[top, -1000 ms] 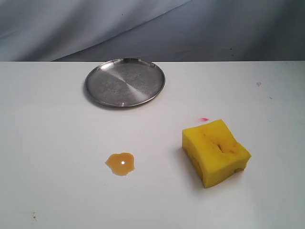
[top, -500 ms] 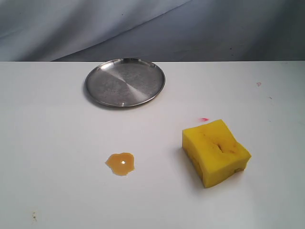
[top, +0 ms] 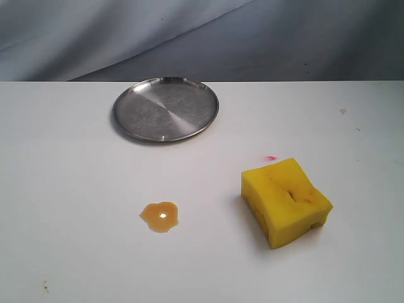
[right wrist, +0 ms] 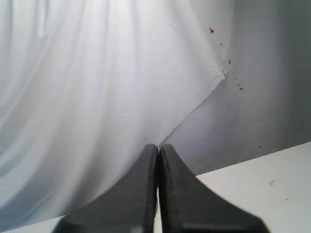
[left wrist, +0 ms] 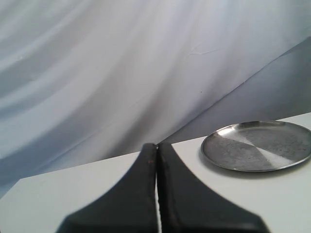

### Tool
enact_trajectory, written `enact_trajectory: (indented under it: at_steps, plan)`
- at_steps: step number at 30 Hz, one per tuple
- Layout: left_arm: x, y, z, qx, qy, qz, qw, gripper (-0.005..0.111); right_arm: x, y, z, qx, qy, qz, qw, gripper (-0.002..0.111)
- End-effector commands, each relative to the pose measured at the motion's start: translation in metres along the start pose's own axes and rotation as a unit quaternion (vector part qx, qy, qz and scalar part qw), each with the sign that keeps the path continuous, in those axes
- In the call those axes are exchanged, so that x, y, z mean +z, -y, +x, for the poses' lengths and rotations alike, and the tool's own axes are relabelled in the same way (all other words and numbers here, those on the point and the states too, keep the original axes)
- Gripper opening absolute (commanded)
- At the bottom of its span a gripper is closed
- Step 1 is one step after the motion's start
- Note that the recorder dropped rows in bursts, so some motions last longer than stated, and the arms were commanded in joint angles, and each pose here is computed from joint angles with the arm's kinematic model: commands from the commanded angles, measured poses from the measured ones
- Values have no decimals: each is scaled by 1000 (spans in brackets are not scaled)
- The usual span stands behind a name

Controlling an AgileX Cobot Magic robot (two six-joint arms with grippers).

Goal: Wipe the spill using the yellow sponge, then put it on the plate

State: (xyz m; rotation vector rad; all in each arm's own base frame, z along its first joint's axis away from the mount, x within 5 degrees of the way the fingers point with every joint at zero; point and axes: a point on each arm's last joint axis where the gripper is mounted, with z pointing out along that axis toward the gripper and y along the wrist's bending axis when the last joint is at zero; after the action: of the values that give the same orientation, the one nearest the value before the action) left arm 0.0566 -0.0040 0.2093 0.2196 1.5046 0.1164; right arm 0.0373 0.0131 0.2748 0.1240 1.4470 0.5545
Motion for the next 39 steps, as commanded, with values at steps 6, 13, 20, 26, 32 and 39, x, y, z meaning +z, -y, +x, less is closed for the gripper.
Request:
enact_trajectory:
  at_steps: [6, 13, 20, 26, 32, 39]
  plan:
    - [0, -1, -2, -8, 6, -3, 1000, 0, 7, -31, -38, -135, -121, -38, 983, 0]
    - [0, -1, -2, -8, 6, -3, 1000, 0, 65, -43, -30, -177, -315, -97, 927, 0]
    - [0, -1, -2, -8, 6, -3, 1000, 0, 124, -51, 12, -247, -481, -126, 832, 0]
    - [0, -1, -2, -8, 6, -3, 1000, 0, 184, -54, 61, -274, -577, -93, 764, 39]
    - [0, -1, -2, -8, 6, -3, 1000, 0, 228, -32, 120, -275, -639, -4, 719, 73]
    - [0, -1, -2, -8, 6, -3, 1000, 0, 265, -22, 157, -261, -620, 49, 738, 75]
